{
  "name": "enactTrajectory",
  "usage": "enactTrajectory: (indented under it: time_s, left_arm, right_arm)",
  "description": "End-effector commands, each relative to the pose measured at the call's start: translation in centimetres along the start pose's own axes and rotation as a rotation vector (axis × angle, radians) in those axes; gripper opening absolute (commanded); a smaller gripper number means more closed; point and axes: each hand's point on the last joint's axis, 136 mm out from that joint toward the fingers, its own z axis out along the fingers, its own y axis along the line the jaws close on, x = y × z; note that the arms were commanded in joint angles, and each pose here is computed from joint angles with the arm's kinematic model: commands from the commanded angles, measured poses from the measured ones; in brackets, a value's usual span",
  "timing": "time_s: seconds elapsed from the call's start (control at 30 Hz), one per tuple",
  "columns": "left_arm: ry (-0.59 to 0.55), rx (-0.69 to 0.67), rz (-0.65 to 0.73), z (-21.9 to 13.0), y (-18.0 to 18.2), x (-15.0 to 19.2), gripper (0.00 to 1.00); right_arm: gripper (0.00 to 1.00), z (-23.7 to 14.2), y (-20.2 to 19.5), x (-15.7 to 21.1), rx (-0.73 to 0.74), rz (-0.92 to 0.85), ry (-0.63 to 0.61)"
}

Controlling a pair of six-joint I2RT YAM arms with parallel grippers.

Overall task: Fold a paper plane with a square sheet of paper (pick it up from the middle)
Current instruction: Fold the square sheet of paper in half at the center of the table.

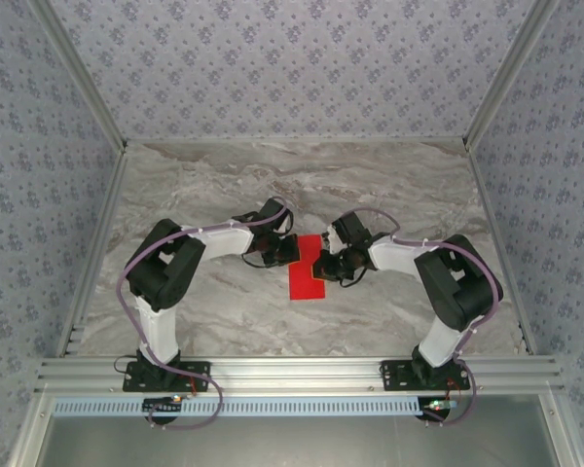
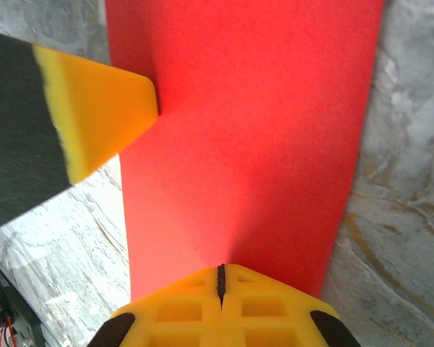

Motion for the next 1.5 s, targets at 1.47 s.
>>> enactTrajectory:
  time_s: [1.47]
  left_arm:
    - [0.151,-0.457,-0.023,2.2,12.2,5.1,0.00]
  right_arm:
    - [0.00,-3.3,2.3,-1.1,-0.066,-0.053,-0.094]
